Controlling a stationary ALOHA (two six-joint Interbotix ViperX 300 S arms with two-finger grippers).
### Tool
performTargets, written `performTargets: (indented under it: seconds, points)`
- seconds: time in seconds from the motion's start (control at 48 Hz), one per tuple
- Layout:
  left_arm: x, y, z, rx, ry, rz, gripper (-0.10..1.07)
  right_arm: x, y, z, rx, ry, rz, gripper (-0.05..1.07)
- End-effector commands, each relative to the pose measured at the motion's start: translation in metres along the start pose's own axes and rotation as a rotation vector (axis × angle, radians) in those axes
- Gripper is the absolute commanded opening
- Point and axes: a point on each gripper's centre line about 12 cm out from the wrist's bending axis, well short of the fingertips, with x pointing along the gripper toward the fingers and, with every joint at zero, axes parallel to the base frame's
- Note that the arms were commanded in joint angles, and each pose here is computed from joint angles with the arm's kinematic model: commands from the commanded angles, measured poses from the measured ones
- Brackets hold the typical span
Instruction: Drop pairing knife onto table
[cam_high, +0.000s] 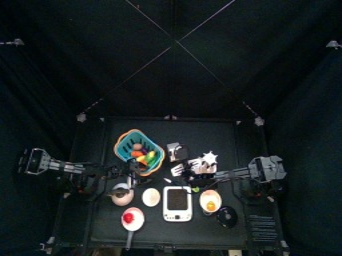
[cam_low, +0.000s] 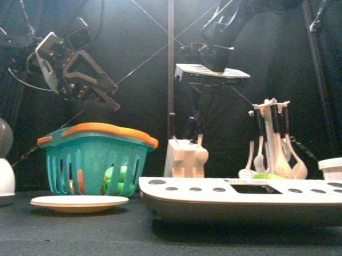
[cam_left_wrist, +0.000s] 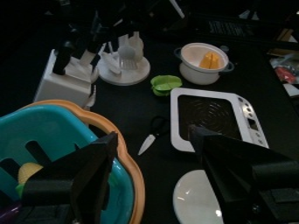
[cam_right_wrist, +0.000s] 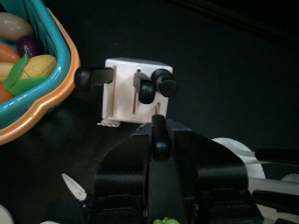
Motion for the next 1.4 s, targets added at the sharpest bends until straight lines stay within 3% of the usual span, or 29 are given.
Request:
performTargets:
  seconds: [0.0,0.458,0.604,0.708,0.812,0.896,0.938,1.0,1.25,1.375]
  points:
    - [0.001,-0.001,0.007,-0.004,-0.021,-0.002,0.98,-0.021,-0.003,0.016,0.039,-0.027,0.051,0.52]
    - [0.0,-0.001,0.007,0.009,-0.022,-0.004,0.98,-0.083,-0.005,0.02,0.024,-0.101,0.093,0.52]
    - [0.0,-0.001,0.007,0.006,-0.022,-0.004,0.98,-0.112,-0.005,0.02,0.006,-0.152,0.16,0.52]
    - [0.0,-0.002,0.007,0.008,-0.022,-0.006,0.98,-0.128,0.002,0.01,-0.039,-0.182,0.244,0.52]
    - [0.0,-0.002,0.007,0.009,-0.022,-0.006,0.98,-0.14,0.014,0.003,-0.093,-0.228,0.438,0.52]
    - [0.001,-0.001,0.007,0.007,-0.023,-0.004,0.98,-0.145,0.017,-0.007,-0.118,-0.199,0.596,0.52]
    - [0.0,-0.001,0.007,0.006,-0.022,-0.005,0.98,-0.142,0.014,-0.015,-0.122,-0.159,0.639,0.52]
    - [0.0,-0.001,0.007,0.007,-0.022,-0.004,0.98,-0.126,0.005,-0.022,-0.08,-0.123,0.644,0.52]
    - [0.0,-0.001,0.007,0.006,-0.022,-0.004,0.98,-0.067,-0.028,-0.051,0.096,-0.047,0.729,0.52]
    - [0.0,-0.001,0.007,0.006,-0.022,-0.004,0.98,-0.032,-0.04,-0.063,0.163,-0.001,0.682,0.52]
